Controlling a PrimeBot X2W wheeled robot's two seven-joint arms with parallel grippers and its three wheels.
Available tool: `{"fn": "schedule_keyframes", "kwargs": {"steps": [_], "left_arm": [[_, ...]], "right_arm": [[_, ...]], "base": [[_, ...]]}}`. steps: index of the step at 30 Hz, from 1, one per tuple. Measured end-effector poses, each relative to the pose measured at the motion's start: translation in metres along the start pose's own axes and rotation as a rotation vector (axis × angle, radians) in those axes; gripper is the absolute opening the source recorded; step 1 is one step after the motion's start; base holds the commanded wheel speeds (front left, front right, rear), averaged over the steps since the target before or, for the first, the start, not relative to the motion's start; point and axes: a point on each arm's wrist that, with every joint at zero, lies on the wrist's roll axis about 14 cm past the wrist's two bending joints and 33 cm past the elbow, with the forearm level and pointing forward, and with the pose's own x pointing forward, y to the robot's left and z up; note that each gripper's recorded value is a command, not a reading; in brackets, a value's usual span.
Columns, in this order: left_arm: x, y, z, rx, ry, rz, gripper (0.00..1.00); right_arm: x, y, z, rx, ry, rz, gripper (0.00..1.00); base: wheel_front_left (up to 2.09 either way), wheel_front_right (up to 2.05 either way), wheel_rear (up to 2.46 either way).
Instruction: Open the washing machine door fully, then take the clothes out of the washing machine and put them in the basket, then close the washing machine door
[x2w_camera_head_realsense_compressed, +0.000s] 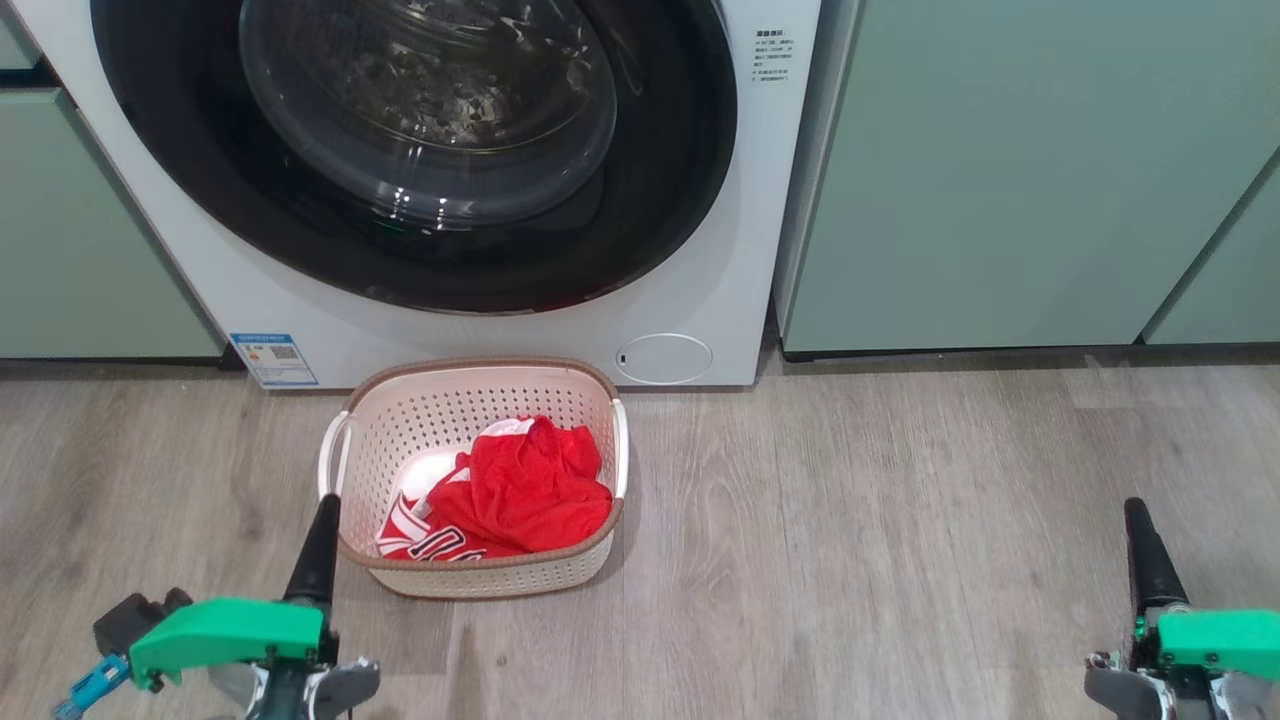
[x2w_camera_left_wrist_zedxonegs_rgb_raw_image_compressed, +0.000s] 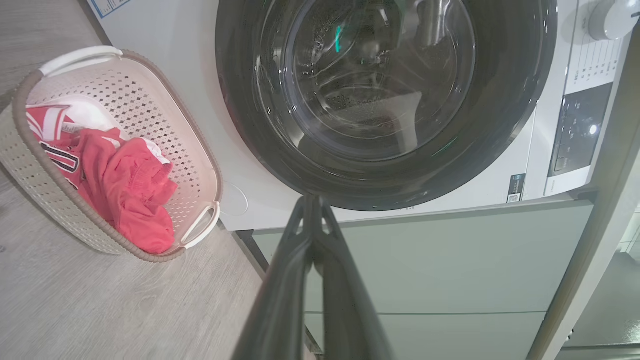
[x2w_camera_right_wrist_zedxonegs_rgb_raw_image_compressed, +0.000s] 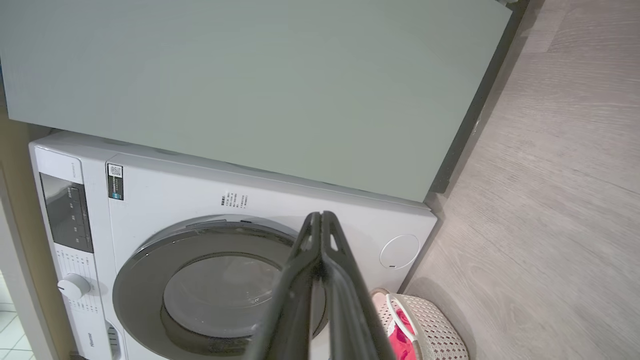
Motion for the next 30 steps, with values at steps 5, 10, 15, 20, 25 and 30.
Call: {"fn": "schedule_keyframes", "kwargs": {"steps": [5, 10, 15, 20, 25, 30], "left_arm": [[0.001, -0.003, 0.000, -0.041, 0.003, -0.011, 0.00], [0.003, -0.007, 0.000, -0.095, 0.007, -0.024, 0.00], [0.006, -0.014, -0.001, -0.152, 0.014, -0.046, 0.00], [0.007, -0.018, -0.001, -0.207, 0.017, -0.061, 0.00], [0.008, -0.022, -0.001, -0.234, 0.020, -0.072, 0.00], [0.008, -0.022, -0.001, -0.234, 0.020, -0.072, 0.00]], "right_arm": [[0.002, 0.003, 0.000, 0.047, 0.005, 0.010, 0.00], [0.005, 0.007, 0.000, 0.104, 0.008, 0.022, 0.00], [0.005, 0.007, -0.001, 0.162, 0.013, 0.024, 0.00], [0.007, 0.010, -0.002, 0.219, 0.022, 0.034, 0.00], [0.010, 0.017, -0.001, 0.248, 0.023, 0.054, 0.00], [0.010, 0.016, -0.001, 0.248, 0.023, 0.054, 0.00]], "base": [[0.00, 0.00, 0.00], [0.00, 0.00, 0.00], [0.00, 0.00, 0.00], [0.00, 0.00, 0.00], [0.00, 0.00, 0.00], [0.00, 0.00, 0.00]]}}
